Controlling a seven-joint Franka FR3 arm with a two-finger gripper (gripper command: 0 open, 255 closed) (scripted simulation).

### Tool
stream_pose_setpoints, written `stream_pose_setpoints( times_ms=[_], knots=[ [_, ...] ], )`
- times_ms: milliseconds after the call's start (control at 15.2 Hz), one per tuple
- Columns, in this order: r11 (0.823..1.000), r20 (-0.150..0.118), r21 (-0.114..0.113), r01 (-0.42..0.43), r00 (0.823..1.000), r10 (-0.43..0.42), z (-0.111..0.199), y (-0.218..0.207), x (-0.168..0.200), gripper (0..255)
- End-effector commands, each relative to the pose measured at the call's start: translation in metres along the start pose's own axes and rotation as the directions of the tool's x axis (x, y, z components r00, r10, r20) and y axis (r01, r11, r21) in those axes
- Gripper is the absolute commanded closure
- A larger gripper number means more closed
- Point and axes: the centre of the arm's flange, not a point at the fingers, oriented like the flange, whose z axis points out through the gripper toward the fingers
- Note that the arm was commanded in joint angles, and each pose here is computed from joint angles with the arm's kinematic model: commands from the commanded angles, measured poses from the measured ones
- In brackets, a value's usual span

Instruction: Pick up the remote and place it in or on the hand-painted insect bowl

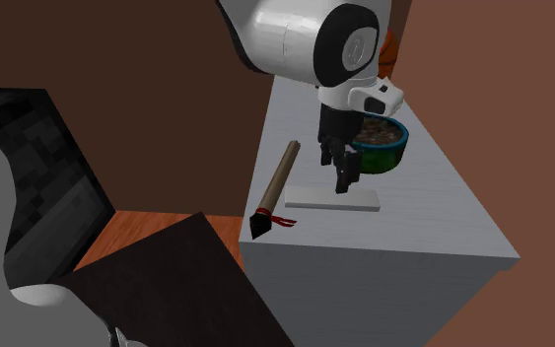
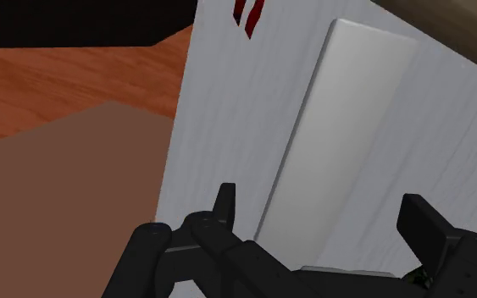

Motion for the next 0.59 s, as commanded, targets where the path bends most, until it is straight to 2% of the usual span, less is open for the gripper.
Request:
stream_pose_setpoints(
  times_ms=[0, 528],
  knots=[
    [0.999, 0.004, 0.006, -0.045, 0.999, 0.045, 0.023, -0.008, 0.01, 0],
    [0.998, 0.005, 0.008, -0.061, 0.998, 0.061, 0.069, -0.012, 0.015, 0]
  ],
)
